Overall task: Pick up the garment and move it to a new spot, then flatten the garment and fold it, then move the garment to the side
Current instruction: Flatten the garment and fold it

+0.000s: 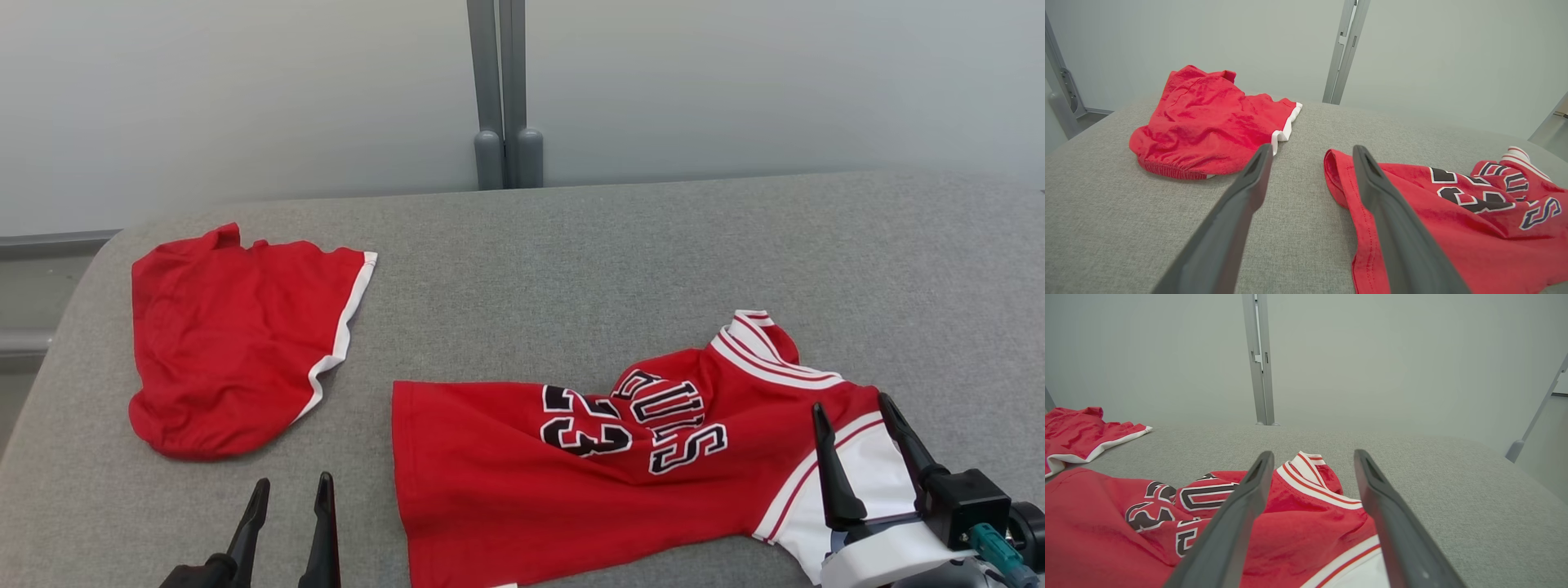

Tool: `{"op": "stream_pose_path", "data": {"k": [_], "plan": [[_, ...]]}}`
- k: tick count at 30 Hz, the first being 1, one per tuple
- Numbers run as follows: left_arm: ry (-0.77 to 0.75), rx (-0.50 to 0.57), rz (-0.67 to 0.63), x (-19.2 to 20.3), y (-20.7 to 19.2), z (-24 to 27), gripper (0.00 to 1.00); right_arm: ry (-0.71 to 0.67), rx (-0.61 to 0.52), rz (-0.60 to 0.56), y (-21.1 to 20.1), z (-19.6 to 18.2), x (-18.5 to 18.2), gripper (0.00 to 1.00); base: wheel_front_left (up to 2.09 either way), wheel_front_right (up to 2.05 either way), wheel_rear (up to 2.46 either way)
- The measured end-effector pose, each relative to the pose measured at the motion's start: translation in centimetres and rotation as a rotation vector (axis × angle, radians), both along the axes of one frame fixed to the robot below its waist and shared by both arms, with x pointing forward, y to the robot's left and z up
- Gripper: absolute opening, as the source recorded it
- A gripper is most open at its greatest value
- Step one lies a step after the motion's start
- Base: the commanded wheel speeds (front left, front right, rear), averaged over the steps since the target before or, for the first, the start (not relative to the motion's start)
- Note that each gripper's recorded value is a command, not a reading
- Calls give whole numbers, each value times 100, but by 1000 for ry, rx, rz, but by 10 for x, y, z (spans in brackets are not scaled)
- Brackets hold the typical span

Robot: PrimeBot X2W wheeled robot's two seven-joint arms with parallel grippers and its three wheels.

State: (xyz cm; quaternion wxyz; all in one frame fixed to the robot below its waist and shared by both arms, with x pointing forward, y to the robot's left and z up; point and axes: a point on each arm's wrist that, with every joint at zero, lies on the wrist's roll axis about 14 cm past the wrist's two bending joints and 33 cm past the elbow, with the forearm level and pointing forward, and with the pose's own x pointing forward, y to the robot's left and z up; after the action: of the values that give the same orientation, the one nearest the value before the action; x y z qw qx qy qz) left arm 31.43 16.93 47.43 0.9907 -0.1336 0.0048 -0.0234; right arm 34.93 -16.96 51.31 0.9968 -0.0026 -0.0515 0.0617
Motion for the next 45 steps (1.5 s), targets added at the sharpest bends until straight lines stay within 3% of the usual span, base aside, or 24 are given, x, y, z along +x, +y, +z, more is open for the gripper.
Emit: {"op": "stream_pose_path", "data": {"k": [14, 21, 28, 41, 43, 44, 45], "plan": [[11, 2, -46, 1, -14, -3, 100, 16, -2, -31, -9, -5, -2, 100, 0, 0, 0], [258, -10, -227, -30, -67, -65, 100, 202, -94, -109, -55, -61, -20, 100, 0, 0, 0], [422, -26, -302, -43, -81, -90, 100, 435, -183, -182, -100, -107, -38, 100, 0, 0, 0], [601, -42, -347, -38, -88, -123, 100, 691, -177, -110, -85, -156, -24, 100, 0, 0, 0], [627, -42, -348, -38, -88, -127, 22, 731, -151, -101, -81, -164, -25, 100, 0, 0, 0], [632, -40, -351, -39, -88, -129, 0, 742, -142, -95, -79, -166, -24, 100, 0, 0, 0], [644, -36, -353, -39, -86, -131, 0, 756, -132, -89, -78, -167, -24, 100, 0, 0, 0]]}}
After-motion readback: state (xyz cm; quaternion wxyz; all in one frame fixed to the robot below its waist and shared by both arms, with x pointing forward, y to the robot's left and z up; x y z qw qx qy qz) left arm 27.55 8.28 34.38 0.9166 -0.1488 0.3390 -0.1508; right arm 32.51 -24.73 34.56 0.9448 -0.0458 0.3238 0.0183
